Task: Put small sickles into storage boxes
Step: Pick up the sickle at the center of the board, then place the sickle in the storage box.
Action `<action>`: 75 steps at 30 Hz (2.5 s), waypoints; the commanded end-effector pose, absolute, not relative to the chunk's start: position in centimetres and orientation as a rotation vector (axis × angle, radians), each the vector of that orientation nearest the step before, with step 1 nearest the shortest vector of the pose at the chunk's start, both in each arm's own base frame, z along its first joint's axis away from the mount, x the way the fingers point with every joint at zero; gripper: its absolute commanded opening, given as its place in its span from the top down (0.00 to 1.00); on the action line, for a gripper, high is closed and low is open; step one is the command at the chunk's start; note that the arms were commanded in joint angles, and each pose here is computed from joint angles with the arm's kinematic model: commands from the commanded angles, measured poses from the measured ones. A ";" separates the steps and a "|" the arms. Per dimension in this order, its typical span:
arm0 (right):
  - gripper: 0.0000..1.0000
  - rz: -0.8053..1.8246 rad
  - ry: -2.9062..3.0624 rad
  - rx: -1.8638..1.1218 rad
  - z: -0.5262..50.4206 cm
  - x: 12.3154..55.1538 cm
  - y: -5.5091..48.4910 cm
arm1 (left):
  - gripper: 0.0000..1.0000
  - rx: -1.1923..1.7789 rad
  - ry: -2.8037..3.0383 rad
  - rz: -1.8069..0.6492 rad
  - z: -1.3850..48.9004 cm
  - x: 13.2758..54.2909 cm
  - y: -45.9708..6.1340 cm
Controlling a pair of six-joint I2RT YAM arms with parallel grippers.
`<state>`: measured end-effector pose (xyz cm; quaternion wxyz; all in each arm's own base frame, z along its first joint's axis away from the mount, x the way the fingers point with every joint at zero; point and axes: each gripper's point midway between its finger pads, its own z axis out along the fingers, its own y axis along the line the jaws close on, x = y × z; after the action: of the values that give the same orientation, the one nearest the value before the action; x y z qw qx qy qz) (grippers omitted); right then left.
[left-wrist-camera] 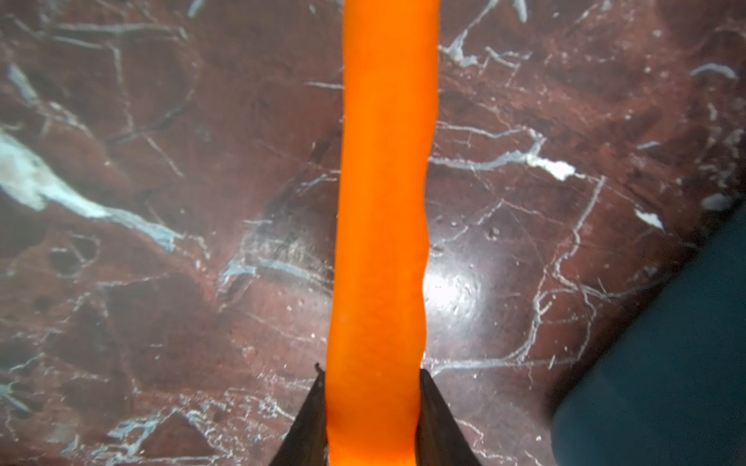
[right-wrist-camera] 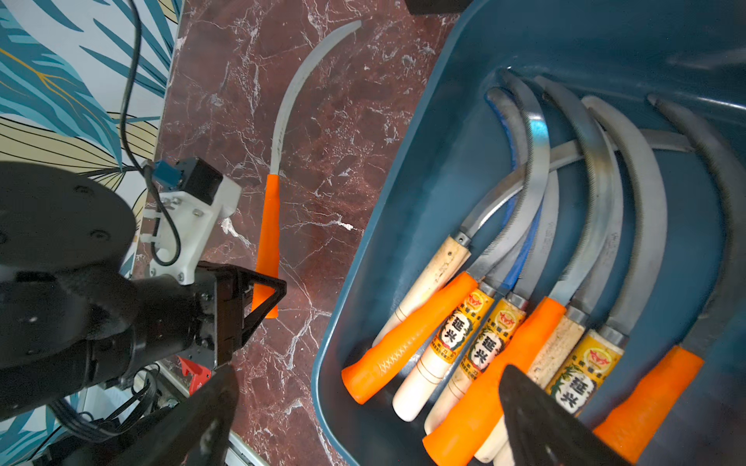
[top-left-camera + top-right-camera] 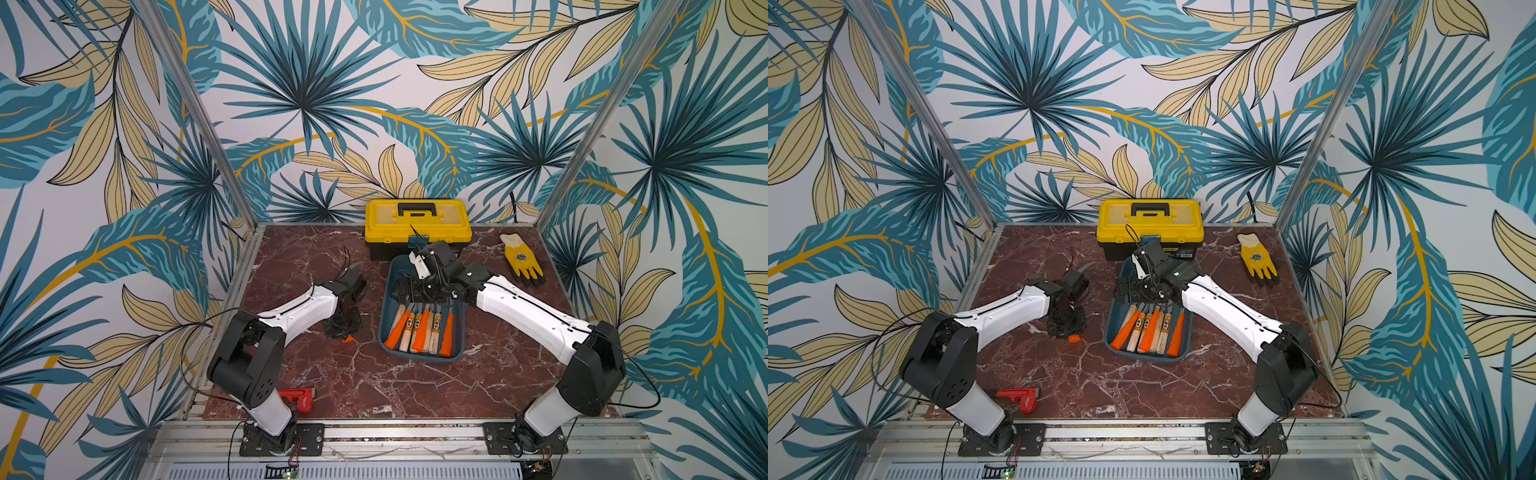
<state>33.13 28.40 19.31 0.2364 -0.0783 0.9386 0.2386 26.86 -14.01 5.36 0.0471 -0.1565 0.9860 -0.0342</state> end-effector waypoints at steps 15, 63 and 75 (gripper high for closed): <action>0.00 0.601 2.550 -0.114 20.6 30.8 25.3 | 0.97 -0.293 2.980 -0.169 8.7 23.5 -16.2; 0.00 0.287 2.508 0.100 21.3 24.2 12.9 | 0.98 0.290 3.060 -0.299 8.5 26.5 -32.8; 0.01 0.278 2.525 0.138 20.9 24.1 11.2 | 0.78 0.358 3.098 -0.318 6.1 27.2 -35.2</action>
<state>24.79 11.79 22.08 0.3121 0.0584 0.9411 0.1161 26.95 -34.15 5.21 -0.0044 0.0989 0.9914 -0.0854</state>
